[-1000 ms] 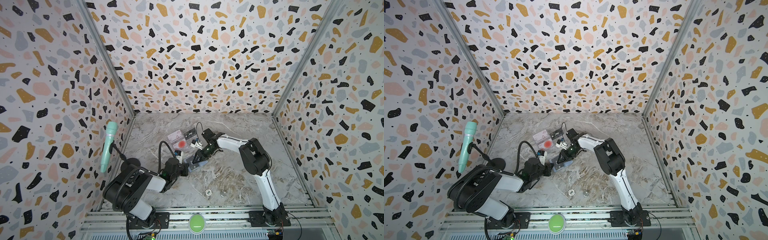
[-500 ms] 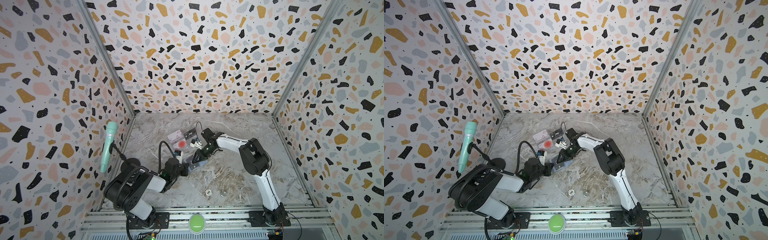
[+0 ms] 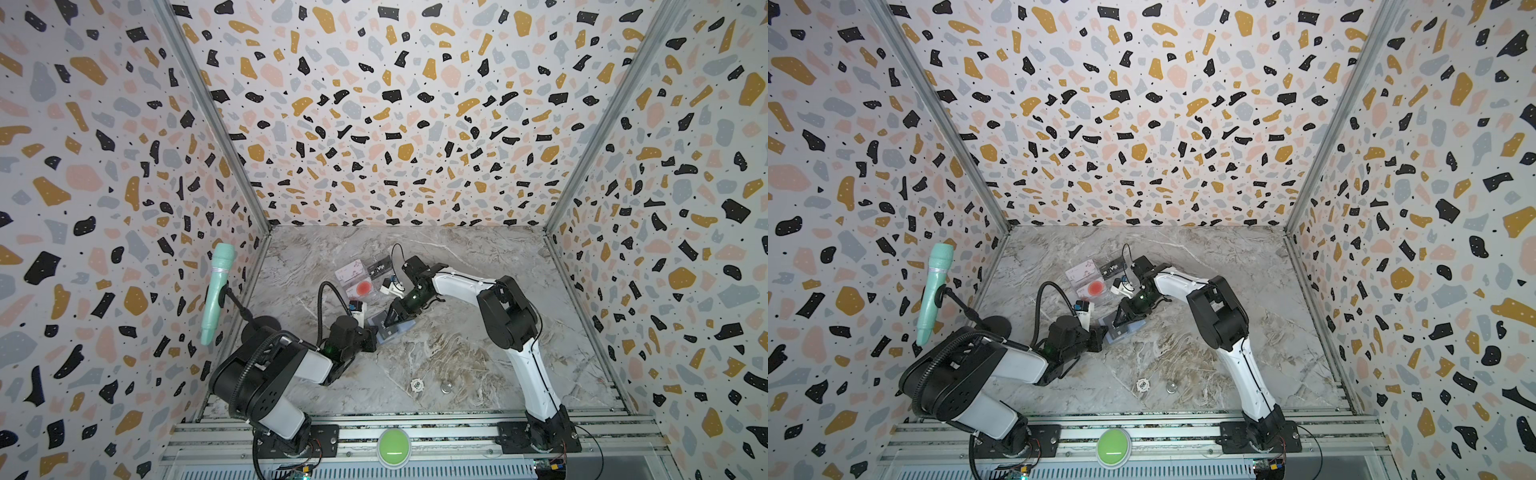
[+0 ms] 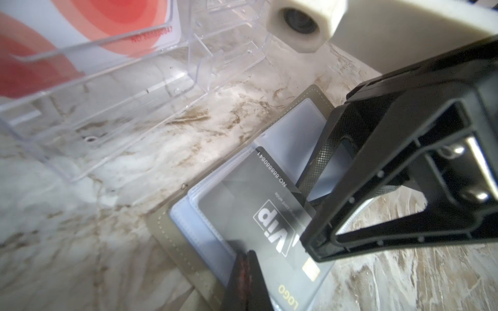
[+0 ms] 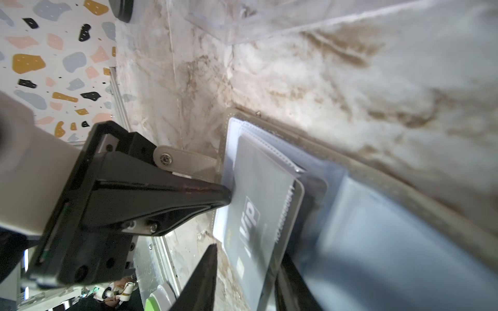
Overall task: Take the credit cards out of the card holder
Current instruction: Take out the credit card from the card slot.
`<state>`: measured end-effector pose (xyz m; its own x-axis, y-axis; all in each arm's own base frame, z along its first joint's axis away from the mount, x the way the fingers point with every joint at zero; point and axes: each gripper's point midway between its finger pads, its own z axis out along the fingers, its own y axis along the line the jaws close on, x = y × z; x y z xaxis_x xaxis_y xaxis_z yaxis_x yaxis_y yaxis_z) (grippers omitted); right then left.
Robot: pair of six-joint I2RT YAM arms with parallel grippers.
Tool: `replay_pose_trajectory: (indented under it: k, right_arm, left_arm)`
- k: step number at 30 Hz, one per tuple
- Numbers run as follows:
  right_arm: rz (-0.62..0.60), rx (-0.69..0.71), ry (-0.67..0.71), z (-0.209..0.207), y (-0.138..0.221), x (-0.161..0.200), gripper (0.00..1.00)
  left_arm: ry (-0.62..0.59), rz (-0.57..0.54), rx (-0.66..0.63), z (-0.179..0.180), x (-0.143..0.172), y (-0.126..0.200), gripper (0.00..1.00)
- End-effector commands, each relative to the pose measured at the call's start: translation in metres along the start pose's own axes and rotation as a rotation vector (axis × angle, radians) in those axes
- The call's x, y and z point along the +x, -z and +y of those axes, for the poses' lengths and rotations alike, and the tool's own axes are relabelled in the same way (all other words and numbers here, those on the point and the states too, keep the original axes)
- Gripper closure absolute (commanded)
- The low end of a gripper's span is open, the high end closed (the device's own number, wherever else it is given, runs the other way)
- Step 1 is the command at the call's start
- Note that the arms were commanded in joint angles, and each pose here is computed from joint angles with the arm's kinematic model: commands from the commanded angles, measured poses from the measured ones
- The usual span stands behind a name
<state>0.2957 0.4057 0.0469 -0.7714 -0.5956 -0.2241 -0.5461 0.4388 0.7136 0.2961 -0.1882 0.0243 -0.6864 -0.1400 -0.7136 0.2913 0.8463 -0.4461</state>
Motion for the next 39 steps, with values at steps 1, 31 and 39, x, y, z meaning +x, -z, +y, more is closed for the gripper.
replay_pose_trajectory:
  k: [1, 31, 39]
  right_arm:
    - [0.035, 0.128, 0.037, -0.003, -0.008, 0.0, 0.58]
    - [0.008, -0.256, 0.055, 0.036, -0.006, 0.003, 0.68]
    - [0.015, -0.227, 0.03, 0.024, -0.012, 0.005, 0.71]
  left_arm:
    - [-0.01, 0.117, -0.055, 0.016, 0.032, -0.001, 0.97]
    - [-0.009, 0.125, -0.065, 0.017, 0.033, -0.002, 0.97]
    - [-0.013, 0.126, -0.067, 0.017, 0.033, -0.001, 0.97]
